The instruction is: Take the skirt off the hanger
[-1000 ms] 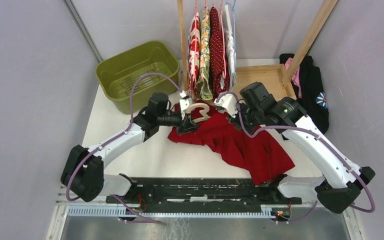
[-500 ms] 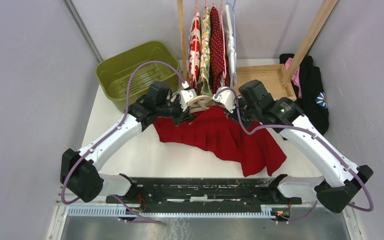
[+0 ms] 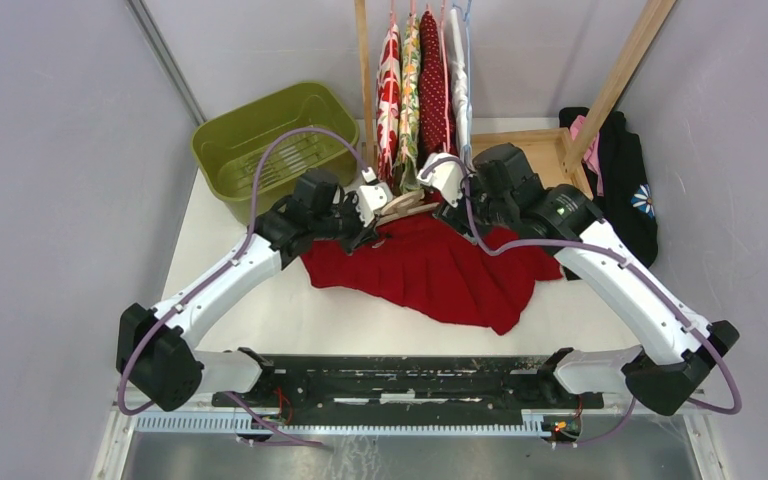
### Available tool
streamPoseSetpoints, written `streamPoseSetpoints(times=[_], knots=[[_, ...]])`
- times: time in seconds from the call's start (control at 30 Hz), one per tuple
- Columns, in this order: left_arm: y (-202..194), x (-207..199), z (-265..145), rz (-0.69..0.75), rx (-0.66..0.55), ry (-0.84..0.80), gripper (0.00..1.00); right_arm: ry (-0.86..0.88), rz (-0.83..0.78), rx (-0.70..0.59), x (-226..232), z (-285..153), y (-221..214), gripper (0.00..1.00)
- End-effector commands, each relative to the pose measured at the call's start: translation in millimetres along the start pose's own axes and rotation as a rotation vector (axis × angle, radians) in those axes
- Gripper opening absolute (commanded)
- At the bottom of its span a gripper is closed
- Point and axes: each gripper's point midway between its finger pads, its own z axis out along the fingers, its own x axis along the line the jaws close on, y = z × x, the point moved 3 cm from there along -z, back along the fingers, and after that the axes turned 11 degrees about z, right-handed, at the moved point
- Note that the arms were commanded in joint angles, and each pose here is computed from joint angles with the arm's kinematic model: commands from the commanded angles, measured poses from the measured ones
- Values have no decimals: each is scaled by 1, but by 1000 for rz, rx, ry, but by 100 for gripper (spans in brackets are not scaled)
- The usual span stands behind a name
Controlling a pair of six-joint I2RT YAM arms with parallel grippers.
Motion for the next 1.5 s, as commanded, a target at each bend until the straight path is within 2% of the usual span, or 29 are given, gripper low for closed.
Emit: streamPoseSetpoints(times=[0.0, 0.13, 0.5, 0.7, 0.97, 1.47], knots=[[8, 27, -10, 13, -20, 148, 3, 42, -36, -146, 6, -34, 35, 58], [8, 22, -9, 20, -26, 116, 3, 96, -83, -202, 12, -41, 47, 58], [22, 12, -19, 40, -64, 48, 3, 168, -165, -278, 23, -14, 81, 56], [25, 9, -23, 50, -67, 32, 3, 209, -260, -311, 33, 6, 79, 54], [32, 6, -27, 54, -82, 4, 3, 297, -420, -293, 46, 34, 62, 50], [40, 3, -35, 67, -99, -8, 3, 219, -571, -292, 30, 58, 79, 51]])
